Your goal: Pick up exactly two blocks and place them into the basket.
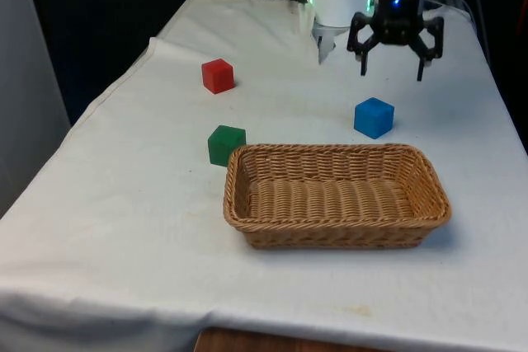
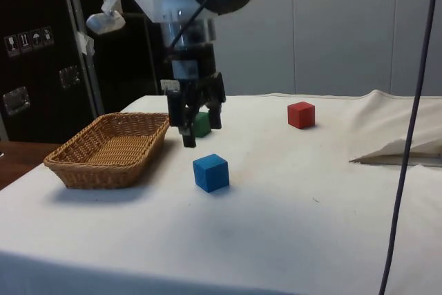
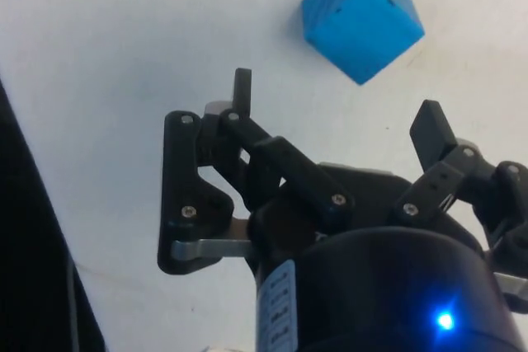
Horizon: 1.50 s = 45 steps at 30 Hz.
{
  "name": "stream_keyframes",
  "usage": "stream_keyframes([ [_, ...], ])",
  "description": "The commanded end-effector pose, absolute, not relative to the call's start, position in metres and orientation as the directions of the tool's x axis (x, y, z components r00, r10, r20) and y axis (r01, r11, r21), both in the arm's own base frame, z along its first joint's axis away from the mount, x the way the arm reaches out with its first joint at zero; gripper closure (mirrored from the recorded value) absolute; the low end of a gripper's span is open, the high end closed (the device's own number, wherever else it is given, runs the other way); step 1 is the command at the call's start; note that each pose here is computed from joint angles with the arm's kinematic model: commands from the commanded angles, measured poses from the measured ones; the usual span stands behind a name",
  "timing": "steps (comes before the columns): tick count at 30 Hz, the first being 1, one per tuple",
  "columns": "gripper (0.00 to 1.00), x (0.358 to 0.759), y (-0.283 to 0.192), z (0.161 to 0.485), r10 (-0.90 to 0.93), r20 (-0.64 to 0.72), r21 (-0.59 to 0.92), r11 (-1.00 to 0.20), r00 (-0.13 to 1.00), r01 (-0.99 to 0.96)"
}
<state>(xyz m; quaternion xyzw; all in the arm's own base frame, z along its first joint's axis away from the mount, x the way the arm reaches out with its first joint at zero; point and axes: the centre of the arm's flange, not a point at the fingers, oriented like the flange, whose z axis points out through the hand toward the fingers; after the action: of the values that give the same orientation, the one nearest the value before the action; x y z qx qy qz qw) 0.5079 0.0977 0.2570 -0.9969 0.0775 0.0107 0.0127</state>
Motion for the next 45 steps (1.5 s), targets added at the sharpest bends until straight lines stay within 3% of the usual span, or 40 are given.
stream_keyframes([
  [1,0.00,0.509,0.095,0.253,-0.158,-0.018,-0.036,-0.987,0.987,-0.158],
  [20,0.00,0.507,0.065,0.194,-0.154,-0.006,-0.040,-0.987,0.988,-0.155],
  [33,0.00,0.507,0.064,0.182,-0.186,-0.005,-0.086,-0.979,0.983,-0.186],
  [45,0.00,0.501,0.032,0.182,-0.193,-0.022,-0.135,-0.972,0.981,-0.194],
])
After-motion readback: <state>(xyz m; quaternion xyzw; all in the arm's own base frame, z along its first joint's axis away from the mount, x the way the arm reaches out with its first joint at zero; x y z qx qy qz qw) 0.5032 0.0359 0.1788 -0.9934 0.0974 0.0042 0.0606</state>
